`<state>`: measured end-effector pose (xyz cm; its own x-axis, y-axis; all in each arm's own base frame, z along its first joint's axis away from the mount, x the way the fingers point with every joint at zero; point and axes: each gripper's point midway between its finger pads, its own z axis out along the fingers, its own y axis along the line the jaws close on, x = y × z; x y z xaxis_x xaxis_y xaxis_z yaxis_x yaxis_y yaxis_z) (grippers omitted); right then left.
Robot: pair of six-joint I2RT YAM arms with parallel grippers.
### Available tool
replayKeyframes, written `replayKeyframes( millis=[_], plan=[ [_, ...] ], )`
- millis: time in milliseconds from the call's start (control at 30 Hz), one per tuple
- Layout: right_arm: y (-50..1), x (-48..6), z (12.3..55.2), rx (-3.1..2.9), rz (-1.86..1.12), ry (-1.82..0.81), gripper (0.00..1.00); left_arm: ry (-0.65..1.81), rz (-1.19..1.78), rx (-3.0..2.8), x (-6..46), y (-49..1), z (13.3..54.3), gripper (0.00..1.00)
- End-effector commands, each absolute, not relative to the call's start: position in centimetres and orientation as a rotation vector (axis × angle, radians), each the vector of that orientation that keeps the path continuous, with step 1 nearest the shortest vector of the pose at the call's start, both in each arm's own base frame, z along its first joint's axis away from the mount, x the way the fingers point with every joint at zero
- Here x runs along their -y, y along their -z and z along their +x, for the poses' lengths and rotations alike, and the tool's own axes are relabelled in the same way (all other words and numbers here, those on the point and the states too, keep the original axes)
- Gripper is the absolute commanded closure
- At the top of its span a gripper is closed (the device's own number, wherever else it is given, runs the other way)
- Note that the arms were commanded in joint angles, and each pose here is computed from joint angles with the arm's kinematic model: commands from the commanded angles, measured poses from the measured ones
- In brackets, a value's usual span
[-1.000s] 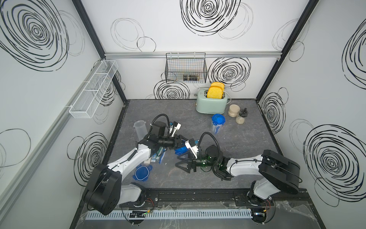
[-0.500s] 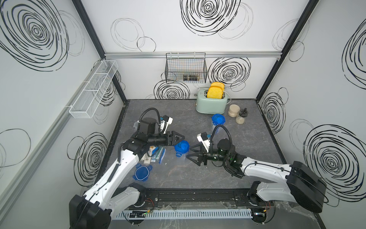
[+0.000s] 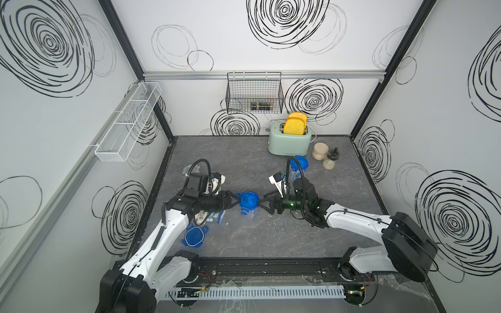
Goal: Take out toiletry kits
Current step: Adjust the container at the center of the board.
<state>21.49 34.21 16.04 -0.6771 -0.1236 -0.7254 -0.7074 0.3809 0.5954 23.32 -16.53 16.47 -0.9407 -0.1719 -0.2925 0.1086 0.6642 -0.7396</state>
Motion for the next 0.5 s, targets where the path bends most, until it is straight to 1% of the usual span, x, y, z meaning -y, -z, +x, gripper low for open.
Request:
replayKeyframes(
  millis=[0,300,467],
  plan=[
    [-17.5,-35.8,19.9,-2.012,-0.796,-1.37,0.25,1.181,-0.004,-2.51,17.4,-16.7,24.1,0.41],
    [-17.7,-36.9,16.9,-1.983,-0.897,-1.373,0.26,1.201,0.029,-2.521,19.1,-16.0,25.2,0.45],
    [-17.6,-37.0,16.2,-1.979,-0.934,-1.362,0.26,1.209,0.06,-2.526,20.0,-15.9,25.7,0.46]
  ],
)
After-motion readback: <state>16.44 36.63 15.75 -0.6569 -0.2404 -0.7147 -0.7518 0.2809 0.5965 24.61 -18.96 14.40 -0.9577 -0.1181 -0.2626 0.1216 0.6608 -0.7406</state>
